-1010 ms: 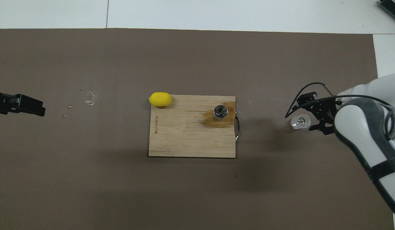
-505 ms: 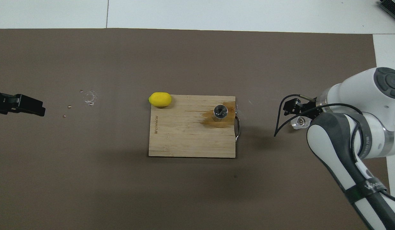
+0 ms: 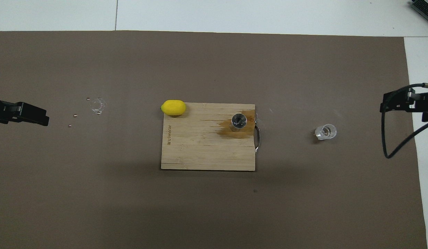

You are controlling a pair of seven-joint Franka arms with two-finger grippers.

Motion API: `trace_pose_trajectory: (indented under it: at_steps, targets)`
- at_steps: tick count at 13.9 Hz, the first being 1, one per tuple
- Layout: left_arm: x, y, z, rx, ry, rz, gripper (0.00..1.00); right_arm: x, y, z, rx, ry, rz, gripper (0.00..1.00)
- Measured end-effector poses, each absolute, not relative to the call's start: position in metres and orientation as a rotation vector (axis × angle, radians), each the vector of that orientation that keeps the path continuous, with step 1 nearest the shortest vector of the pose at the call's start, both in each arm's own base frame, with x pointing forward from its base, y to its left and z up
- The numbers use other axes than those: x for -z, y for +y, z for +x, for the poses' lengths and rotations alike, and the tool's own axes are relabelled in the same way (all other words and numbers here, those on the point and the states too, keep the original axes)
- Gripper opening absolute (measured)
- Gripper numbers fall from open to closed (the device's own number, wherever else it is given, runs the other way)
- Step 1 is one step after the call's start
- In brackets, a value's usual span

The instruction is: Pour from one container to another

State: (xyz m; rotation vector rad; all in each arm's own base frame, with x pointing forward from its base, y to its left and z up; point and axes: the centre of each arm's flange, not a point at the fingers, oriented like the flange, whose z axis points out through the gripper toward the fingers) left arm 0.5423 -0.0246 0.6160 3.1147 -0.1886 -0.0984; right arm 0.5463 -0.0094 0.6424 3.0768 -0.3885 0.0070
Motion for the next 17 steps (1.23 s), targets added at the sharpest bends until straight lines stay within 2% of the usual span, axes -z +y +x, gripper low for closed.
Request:
trace_pose_trajectory:
  at_steps: [6,17]
  targets:
    - [-0.616,-0.025,0.542,0.098,-0.189,3.115,1.0,-0.625,0.006,0.548,0.148,-0.343,3.072,1.0]
    - [-0.616,-0.025,0.542,0.098,-0.189,3.115,1.0,-0.62,0.011,0.545,0.153,-0.298,3.088,1.0]
